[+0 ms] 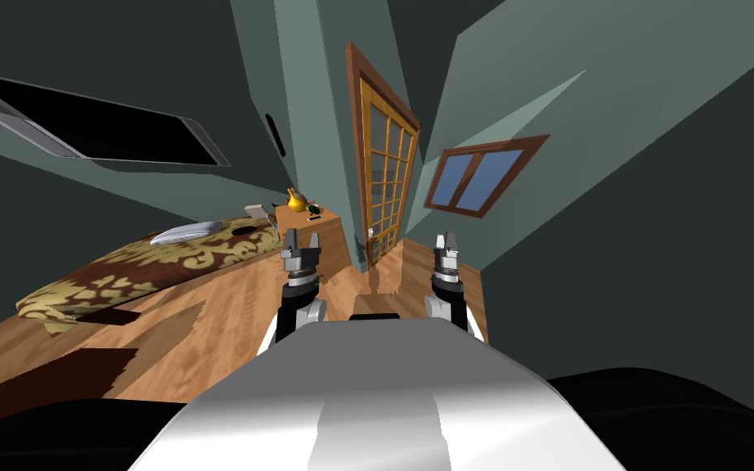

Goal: Pull the door open

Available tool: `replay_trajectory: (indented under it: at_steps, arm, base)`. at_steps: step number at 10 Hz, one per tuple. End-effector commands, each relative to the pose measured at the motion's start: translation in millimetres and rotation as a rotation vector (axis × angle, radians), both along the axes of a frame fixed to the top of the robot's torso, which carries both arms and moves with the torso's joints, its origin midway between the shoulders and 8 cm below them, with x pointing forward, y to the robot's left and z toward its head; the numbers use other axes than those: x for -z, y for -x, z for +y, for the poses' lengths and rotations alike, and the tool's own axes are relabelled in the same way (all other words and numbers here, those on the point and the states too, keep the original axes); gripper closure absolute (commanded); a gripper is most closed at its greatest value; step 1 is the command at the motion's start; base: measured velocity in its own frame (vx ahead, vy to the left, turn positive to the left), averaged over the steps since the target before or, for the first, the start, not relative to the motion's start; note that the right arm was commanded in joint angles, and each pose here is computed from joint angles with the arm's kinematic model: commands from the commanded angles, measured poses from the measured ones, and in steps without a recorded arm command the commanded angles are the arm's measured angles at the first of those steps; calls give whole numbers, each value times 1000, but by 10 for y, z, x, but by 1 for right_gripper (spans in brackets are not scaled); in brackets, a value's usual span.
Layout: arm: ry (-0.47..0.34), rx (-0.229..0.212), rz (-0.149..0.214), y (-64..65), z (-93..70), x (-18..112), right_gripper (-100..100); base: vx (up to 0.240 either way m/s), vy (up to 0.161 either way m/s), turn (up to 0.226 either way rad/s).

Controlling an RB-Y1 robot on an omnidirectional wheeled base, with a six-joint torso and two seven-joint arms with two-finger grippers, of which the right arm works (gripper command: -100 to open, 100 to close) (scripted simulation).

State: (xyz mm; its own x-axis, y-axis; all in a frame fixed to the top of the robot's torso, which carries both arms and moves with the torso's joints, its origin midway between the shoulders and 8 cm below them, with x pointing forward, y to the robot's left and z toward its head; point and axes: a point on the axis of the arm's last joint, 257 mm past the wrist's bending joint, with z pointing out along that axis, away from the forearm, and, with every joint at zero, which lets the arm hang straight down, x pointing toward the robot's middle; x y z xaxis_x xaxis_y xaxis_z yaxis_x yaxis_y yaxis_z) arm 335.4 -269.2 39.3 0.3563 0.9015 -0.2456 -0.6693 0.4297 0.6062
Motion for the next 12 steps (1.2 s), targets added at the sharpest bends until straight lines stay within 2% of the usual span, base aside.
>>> replay_trajectory:
  at_steps: [1,4,12]
  arm:
    - [30,15,24,-60,14,119,-100]
    - [88,42,67,-201,44,345,-100]
    - [279,120,195,-577,121,1074,-100]
  base:
    - [75,-1,78]
    - [91,-3,82]
    - [94,-22,101]
